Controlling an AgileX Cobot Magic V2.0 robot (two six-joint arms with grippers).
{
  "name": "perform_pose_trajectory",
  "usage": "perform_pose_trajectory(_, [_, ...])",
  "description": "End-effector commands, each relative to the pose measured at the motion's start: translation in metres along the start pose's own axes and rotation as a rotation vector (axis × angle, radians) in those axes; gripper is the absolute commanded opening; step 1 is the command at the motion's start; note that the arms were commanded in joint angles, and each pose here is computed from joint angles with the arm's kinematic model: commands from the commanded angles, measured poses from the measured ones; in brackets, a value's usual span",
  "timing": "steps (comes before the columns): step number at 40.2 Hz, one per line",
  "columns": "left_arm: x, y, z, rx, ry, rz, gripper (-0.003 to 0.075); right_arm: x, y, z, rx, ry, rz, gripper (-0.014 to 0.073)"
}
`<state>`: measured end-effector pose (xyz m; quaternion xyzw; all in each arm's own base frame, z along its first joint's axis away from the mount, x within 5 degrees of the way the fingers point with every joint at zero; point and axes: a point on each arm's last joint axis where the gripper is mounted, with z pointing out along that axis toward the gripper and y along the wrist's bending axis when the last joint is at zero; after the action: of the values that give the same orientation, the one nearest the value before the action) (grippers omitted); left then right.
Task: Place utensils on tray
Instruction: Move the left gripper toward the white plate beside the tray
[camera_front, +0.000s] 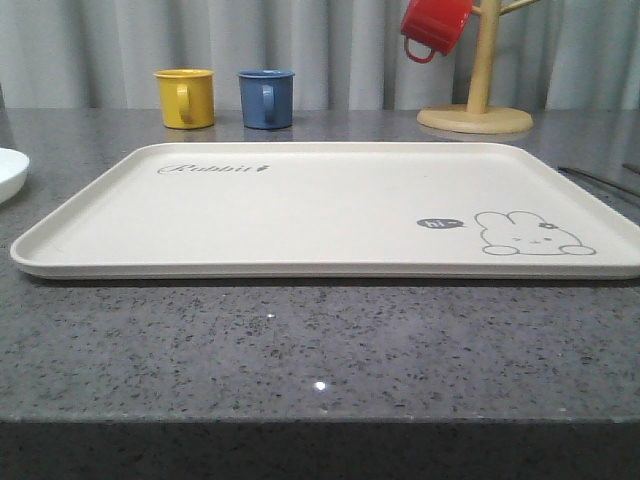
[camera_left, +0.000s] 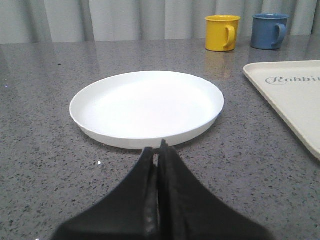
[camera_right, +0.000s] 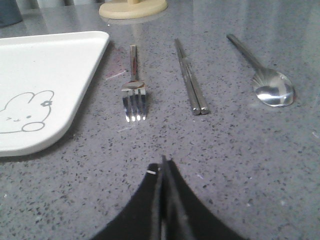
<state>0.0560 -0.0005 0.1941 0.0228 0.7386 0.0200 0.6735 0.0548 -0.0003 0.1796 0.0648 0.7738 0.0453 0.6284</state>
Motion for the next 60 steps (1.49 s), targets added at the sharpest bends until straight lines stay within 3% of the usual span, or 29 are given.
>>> perform_pose_trajectory(1, [-0.010,0.001,-0.002,-0.014,-0.109,-0.016,-0.0018,-0.007,0.001,-0.002,-0.013,-0.090,-0.009,-0.0040])
perform_pose_trajectory(51, [-0.011,0.001,-0.003,-0.016,-0.127,-0.016,-0.0018,-0.013,0.002,-0.002,-0.017,-0.147,-0.024,-0.0040])
perform_pose_trajectory(54, [-0.016,0.002,-0.003,-0.022,-0.178,-0.020,-0.0018,-0.015,0.002,-0.003,-0.020,-0.175,-0.024,-0.0040])
perform_pose_trajectory(60, [-0.048,0.006,-0.014,-0.054,-0.452,-0.027,-0.0019,-0.031,0.004,-0.007,-0.036,-0.301,-0.021,-0.0040])
